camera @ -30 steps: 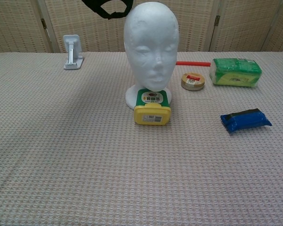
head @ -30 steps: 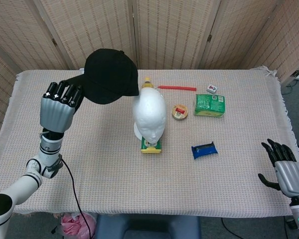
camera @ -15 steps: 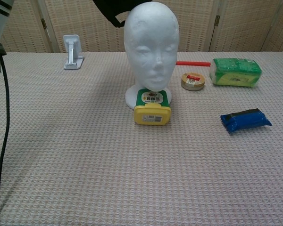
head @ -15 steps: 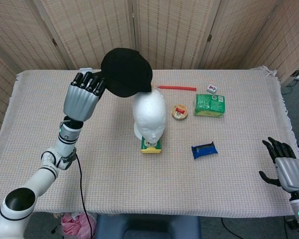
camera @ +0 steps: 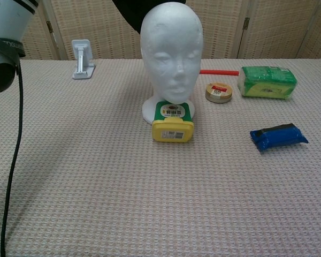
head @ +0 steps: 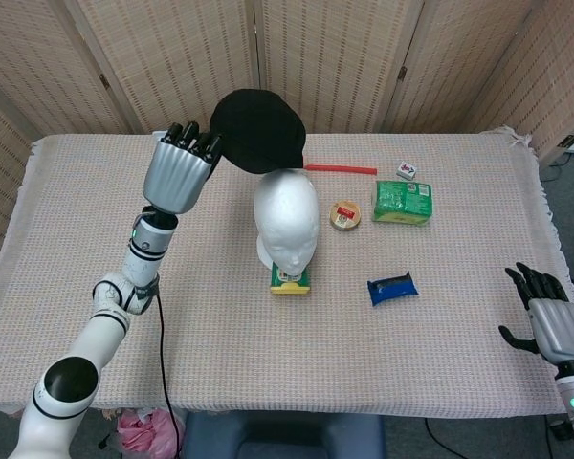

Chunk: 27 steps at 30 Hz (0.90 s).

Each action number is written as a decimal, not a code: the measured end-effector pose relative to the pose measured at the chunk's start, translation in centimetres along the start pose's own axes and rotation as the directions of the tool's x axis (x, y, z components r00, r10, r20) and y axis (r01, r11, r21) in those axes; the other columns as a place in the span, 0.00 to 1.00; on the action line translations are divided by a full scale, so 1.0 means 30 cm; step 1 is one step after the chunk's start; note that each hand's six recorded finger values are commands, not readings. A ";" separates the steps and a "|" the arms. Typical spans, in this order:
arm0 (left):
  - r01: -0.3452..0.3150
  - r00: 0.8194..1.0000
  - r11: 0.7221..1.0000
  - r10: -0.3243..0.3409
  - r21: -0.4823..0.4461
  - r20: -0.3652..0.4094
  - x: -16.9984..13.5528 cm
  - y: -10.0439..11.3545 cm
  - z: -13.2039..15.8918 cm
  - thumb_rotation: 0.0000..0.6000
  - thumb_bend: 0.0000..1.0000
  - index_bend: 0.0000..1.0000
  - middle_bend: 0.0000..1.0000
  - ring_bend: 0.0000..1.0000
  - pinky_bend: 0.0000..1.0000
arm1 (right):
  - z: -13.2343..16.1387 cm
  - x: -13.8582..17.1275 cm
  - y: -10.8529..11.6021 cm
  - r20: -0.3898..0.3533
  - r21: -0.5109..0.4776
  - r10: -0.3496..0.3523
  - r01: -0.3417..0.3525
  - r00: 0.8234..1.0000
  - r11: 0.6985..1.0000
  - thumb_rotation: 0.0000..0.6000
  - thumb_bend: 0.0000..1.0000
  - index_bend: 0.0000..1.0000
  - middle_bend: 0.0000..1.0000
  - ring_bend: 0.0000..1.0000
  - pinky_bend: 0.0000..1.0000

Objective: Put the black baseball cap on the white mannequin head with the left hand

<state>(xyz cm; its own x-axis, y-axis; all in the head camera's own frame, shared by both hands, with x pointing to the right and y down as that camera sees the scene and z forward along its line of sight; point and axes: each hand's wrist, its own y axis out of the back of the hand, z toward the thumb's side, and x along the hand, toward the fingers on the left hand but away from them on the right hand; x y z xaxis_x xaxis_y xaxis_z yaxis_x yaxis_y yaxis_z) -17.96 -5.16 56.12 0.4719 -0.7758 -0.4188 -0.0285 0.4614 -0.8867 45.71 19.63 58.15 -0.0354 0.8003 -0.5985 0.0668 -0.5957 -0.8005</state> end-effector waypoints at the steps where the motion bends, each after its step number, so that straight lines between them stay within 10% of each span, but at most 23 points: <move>1: 0.003 1.000 1.000 -0.003 0.001 -0.002 0.012 -0.002 0.000 1.00 0.40 0.74 0.76 0.57 0.72 | 0.000 -0.002 0.001 0.001 0.000 -0.001 0.001 1.000 1.000 1.00 0.21 0.00 0.00 0.00 0.00; 12: 0.055 0.998 0.999 -0.055 0.000 0.009 0.088 -0.039 0.036 1.00 0.41 0.74 0.76 0.57 0.72 | -0.023 -0.034 -0.016 0.028 0.001 0.026 -0.026 0.999 1.000 1.00 0.22 0.00 0.00 0.00 0.00; 27: -0.091 0.996 0.994 0.090 0.055 0.016 0.052 0.059 0.071 1.00 0.40 0.74 0.76 0.57 0.72 | 0.007 -0.006 -0.017 -0.021 -0.010 0.038 -0.038 0.999 0.999 1.00 0.22 0.00 0.00 0.00 0.00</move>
<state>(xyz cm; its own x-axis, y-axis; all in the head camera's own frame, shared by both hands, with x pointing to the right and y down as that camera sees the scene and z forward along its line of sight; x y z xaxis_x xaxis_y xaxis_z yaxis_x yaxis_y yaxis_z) -15.39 -4.65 54.32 0.4818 -0.7238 -0.4939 -0.0228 0.5531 -0.8328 45.48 19.77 58.65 -0.0118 0.7783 -0.6278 0.0785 -0.6252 -0.7765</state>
